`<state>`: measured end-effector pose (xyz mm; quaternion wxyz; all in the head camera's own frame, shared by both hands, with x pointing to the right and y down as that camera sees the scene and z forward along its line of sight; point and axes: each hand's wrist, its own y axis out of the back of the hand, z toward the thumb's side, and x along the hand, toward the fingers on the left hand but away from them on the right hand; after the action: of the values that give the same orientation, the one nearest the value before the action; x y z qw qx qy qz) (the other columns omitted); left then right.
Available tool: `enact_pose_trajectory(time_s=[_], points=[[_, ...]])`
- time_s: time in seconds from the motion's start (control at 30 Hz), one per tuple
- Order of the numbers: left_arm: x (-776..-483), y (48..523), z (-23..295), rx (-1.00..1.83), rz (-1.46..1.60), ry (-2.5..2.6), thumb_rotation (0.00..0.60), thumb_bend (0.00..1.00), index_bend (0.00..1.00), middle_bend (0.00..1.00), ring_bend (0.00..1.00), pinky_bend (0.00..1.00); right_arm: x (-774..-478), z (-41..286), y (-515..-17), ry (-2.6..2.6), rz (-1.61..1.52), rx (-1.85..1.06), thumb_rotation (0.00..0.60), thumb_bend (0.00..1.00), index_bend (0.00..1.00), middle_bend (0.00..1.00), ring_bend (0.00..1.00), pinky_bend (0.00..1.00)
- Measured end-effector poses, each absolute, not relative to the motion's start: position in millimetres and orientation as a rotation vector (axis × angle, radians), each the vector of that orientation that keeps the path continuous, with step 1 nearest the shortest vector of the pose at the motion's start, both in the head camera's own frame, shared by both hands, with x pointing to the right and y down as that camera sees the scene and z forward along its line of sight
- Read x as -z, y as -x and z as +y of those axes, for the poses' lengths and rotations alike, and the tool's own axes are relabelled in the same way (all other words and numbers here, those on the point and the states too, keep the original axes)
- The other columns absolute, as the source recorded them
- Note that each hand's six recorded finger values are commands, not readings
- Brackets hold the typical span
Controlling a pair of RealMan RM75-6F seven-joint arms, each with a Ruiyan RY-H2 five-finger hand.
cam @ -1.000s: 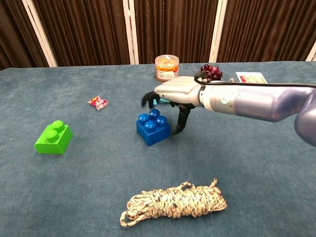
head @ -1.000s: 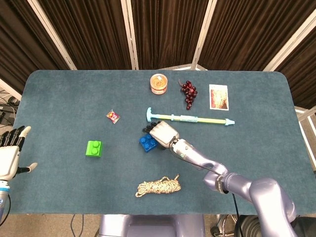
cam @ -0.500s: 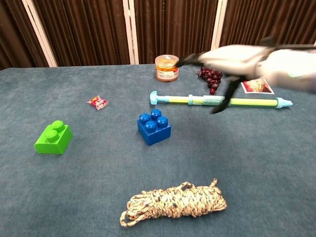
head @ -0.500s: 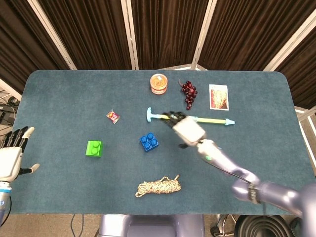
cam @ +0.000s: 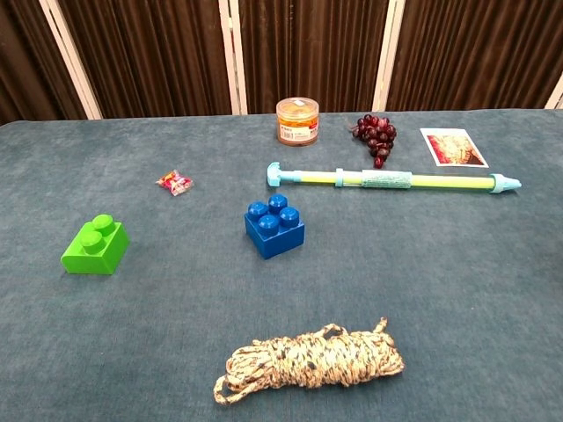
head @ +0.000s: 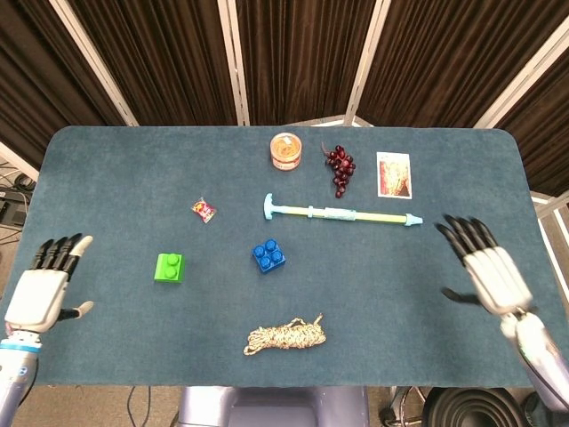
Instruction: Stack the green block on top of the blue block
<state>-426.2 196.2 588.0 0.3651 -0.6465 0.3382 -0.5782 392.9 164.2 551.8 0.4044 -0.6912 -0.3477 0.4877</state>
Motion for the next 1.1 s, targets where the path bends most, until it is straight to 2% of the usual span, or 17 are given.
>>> enact_pose_trajectory(time_s=[0.17, 0.33, 0.47, 0.7, 1.1], points=[[-598, 411, 188, 1.467, 0.827, 1.697, 0.600, 0.00, 0.00, 0.00, 0.00, 0.00, -539, 199, -417, 1.710, -0.954, -1.278, 0.600, 0.00, 0.00, 0.00, 0.00, 0.00], [-612, 398, 177, 1.454, 0.773, 1.710, 0.600, 0.00, 0.00, 0.00, 0.00, 0.00, -538, 218, -424, 1.660, -0.972, -1.299, 0.600, 0.00, 0.00, 0.00, 0.00, 0.00], [-634, 383, 169, 1.456, 0.676, 1.735, 0.600, 0.00, 0.00, 0.00, 0.00, 0.00, -543, 228, -428, 1.619, -0.971, -1.312, 0.600, 0.00, 0.00, 0.00, 0.00, 0.00], [-679, 356, 153, 1.460, 0.526, 1.770, 0.600, 0.00, 0.00, 0.00, 0.00, 0.00, -543, 225, -432, 1.564, -0.991, -1.318, 0.600, 0.00, 0.00, 0.00, 0.00, 0.00], [-713, 334, 144, 1.461, 0.440, 1.847, 0.600, 0.02, 0.00, 0.10, 0.07, 0.09, -551, 221, -438, 1.560, -0.987, -1.351, 0.600, 0.00, 0.00, 0.00, 0.00, 0.00]])
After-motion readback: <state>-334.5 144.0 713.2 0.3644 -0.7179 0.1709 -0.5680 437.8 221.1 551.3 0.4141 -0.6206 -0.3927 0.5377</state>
